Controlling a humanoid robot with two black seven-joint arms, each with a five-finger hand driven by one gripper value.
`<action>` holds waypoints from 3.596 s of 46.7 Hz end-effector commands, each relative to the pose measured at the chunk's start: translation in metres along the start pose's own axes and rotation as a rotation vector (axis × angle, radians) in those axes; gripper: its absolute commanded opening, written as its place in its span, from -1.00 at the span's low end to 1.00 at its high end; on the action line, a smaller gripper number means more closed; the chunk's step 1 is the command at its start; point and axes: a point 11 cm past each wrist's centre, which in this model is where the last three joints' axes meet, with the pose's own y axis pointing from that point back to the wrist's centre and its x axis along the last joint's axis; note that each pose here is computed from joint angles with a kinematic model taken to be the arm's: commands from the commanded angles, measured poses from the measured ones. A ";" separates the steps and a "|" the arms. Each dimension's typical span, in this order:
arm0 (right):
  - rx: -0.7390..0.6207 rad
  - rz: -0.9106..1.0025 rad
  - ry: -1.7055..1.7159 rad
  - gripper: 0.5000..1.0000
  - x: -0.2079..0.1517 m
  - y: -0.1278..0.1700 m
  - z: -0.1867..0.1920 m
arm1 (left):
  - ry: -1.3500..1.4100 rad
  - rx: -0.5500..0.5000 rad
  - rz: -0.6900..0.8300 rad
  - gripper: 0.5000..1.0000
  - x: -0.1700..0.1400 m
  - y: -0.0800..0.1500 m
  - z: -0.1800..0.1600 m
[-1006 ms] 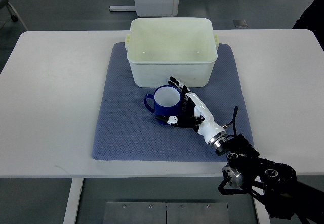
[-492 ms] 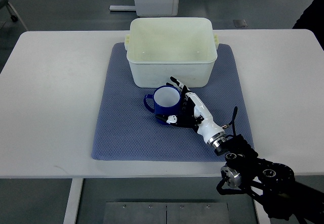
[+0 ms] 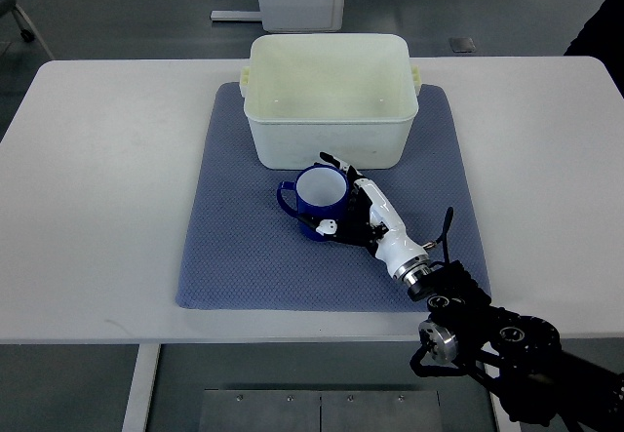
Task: Place cup in box with right hand
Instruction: 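Lift the blue mug with the right hand, raising it high, then carry the blue mug over the cream tub with the right hand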
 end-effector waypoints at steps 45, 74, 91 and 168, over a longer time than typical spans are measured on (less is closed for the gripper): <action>0.029 0.084 0.094 -1.00 0.067 0.015 -0.027 | 0.000 0.000 0.000 1.00 0.000 0.000 0.000; -0.009 0.214 0.188 -1.00 0.164 0.059 -0.057 | -0.003 0.000 0.000 1.00 0.000 0.000 0.000; 0.169 0.250 0.230 -1.00 0.195 0.030 -0.140 | 0.000 0.000 0.000 1.00 0.000 0.000 0.000; 0.156 0.096 0.230 -1.00 0.068 -0.111 -0.140 | 0.000 0.000 0.000 1.00 0.000 0.000 0.000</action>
